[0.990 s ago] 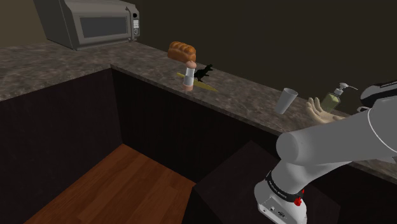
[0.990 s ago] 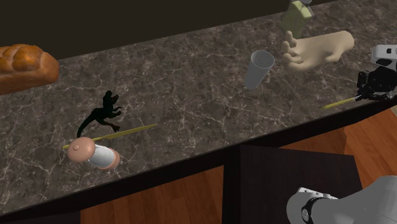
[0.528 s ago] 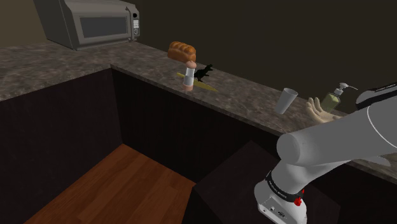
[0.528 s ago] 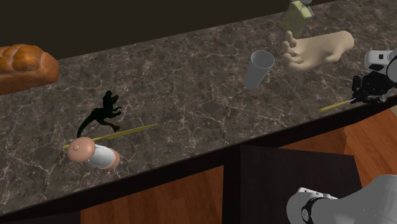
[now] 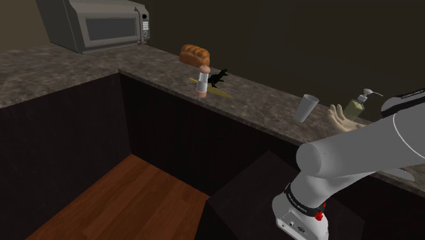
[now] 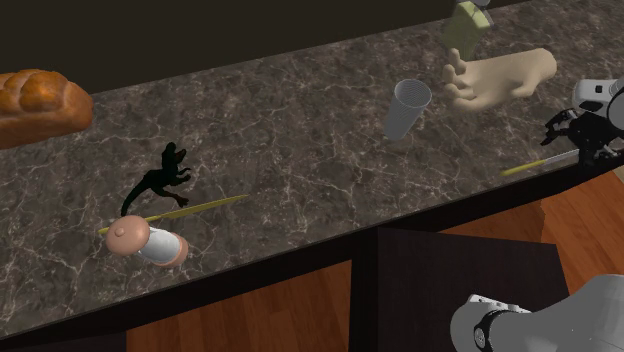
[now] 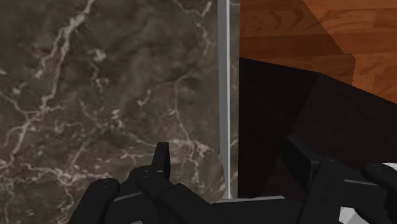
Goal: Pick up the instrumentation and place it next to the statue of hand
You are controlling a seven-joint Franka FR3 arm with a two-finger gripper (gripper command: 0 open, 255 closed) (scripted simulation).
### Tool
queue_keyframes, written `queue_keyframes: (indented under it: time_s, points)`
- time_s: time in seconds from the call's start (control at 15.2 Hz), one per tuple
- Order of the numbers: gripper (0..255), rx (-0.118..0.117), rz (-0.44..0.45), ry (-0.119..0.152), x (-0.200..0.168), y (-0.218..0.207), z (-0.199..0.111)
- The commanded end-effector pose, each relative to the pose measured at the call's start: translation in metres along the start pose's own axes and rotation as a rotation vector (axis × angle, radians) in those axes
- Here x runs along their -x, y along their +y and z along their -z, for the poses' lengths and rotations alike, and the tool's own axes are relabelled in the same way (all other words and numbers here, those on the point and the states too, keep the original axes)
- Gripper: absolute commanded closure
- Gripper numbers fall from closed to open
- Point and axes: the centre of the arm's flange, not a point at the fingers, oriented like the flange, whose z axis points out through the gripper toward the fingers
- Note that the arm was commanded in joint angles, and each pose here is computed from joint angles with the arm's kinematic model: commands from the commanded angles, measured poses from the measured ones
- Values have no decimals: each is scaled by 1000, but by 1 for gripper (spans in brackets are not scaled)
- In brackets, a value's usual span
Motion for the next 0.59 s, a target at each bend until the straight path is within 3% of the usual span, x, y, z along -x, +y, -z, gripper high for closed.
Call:
queue_keyframes:
  time_s: [0.0, 0.07, 0.33, 0.53]
  points:
    - [0, 0, 0, 0, 0, 0, 0]
    - [0, 0, 0, 0, 0, 0, 0]
    - [0, 0, 0, 0, 0, 0, 50]
    - [0, 0, 0, 0, 0, 0, 50]
